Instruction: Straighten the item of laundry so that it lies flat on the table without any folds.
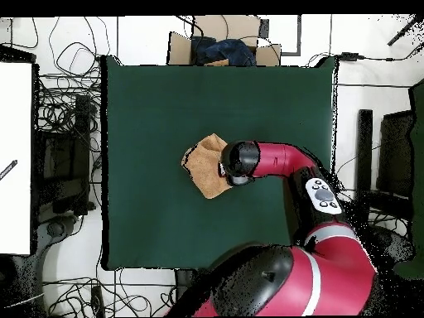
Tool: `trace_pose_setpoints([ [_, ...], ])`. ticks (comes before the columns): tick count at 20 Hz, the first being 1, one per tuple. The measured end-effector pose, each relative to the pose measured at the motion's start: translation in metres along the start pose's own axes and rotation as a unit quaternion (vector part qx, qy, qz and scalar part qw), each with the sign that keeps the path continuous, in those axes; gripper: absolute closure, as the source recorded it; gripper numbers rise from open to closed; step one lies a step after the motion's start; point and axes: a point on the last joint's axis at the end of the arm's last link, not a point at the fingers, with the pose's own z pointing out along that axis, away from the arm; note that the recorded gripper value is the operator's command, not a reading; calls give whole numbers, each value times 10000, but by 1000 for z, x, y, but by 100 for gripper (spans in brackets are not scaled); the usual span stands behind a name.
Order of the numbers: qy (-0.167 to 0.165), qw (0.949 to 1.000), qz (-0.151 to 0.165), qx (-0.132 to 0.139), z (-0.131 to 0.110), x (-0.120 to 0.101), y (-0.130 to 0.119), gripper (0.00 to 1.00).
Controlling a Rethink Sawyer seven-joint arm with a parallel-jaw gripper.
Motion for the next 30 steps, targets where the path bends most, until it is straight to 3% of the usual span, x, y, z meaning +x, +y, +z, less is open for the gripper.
trace_pose_setpoints([
  [19, 90, 10000, 10, -21, 0, -3, -1, 0],
  [20, 96, 10000, 7, -26, 0, -3, 0, 100],
  [30, 108, 9999, -2, -42, 0, -3, 2, 100],
])
